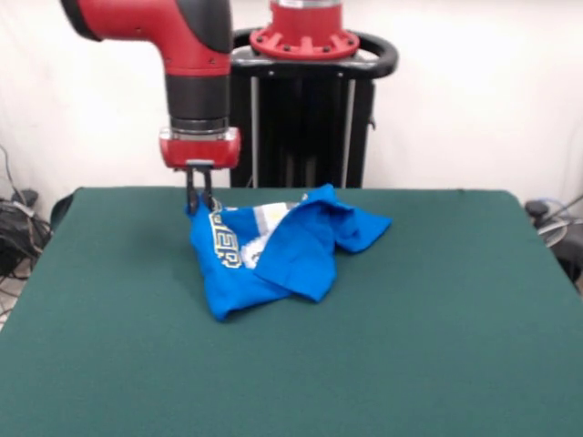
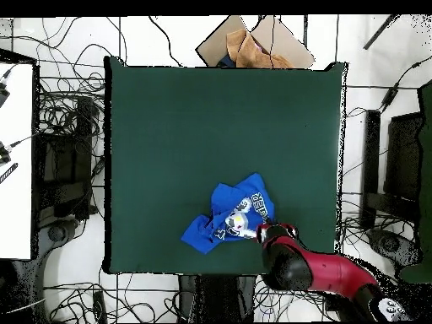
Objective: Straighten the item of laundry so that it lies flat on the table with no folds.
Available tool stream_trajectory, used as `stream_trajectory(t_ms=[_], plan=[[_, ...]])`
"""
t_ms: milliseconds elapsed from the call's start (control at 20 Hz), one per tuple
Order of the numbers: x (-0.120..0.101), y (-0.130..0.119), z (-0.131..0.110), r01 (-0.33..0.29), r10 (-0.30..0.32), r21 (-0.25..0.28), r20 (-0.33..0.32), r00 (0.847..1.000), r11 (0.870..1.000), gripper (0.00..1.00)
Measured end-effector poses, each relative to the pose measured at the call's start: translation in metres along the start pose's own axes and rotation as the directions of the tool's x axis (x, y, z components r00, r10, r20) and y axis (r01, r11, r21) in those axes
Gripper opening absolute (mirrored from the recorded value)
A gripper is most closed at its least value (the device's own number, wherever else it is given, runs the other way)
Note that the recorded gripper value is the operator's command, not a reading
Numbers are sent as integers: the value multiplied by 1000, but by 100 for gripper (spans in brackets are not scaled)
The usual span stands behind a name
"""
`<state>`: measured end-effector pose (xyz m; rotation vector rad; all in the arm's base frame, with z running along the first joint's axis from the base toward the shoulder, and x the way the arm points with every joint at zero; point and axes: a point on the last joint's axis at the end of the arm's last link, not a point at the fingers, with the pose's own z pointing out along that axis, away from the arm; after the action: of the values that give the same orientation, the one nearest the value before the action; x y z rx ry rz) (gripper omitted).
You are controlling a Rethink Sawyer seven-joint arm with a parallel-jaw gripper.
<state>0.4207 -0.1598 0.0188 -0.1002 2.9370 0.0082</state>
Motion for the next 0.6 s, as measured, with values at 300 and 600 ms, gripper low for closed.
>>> stream_trajectory(t_ms=[300,600], plan=[[0,-32,-6,-42,42,-24,-10,999,999,0],[-2,-65,-17,-92,91,-27,-23,996,995,0]])
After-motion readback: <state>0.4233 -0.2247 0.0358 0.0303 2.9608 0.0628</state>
